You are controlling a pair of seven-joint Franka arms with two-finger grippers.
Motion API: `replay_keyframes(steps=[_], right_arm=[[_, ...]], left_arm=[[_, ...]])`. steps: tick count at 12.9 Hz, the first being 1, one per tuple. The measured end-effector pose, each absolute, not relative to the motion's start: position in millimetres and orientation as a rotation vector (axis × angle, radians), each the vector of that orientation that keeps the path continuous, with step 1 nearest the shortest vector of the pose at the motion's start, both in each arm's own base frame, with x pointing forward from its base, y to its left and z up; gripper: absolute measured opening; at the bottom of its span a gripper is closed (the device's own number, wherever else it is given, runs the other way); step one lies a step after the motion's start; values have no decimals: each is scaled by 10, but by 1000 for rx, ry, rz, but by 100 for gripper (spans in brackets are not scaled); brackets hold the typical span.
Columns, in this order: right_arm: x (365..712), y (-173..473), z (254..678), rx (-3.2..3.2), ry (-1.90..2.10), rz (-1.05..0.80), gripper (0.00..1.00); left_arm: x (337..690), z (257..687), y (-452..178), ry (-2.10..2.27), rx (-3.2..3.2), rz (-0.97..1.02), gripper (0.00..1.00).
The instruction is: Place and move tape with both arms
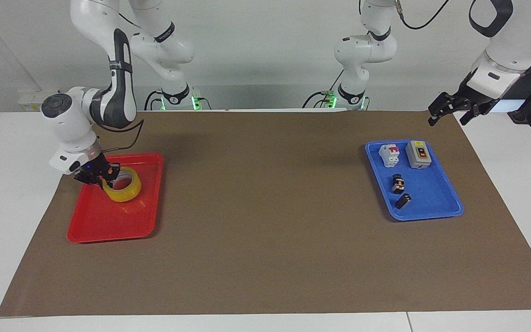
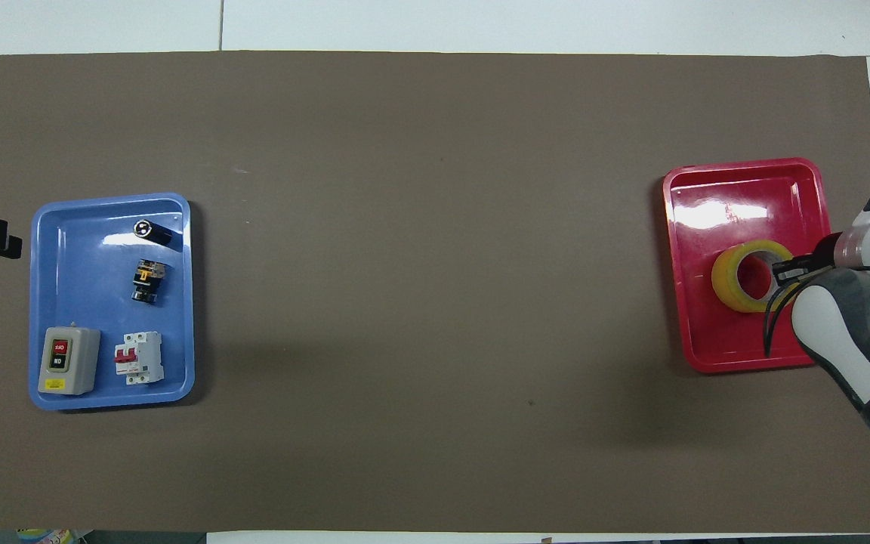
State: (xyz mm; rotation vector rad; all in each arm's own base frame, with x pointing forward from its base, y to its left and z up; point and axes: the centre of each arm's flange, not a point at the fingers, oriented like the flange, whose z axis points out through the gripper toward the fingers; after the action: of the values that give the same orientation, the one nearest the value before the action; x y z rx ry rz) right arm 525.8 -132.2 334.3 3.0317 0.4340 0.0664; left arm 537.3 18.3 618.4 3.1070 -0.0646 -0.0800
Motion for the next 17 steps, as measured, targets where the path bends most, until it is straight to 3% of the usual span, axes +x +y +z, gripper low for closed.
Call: replay_keyframes(steps=[4,5,7,11,14,17], right_arm=[[5231,-1397,3178,3040,408,66,22],[5240,-1400,3187,3039,408,68,29],[5305,-1395,3296,3042,412,52,53],[5621,-1195,4423,3053,390,-4,100],[5614,-705,5368,3066,275,-6,100],[5218,-607,6010,3077,198,-43,100]], left_arm=[[5373,6184,183,-65,3107,-80,100],[5373,6184,183,-65,3107,-80,100],[5373,6184,183,-65,3107,-80,100],[5373,6184,183,-65,3107,-80,100],[5373,6184,183,-65,3107,-80,100],[5373,6184,183,-65,3107,-80,100]])
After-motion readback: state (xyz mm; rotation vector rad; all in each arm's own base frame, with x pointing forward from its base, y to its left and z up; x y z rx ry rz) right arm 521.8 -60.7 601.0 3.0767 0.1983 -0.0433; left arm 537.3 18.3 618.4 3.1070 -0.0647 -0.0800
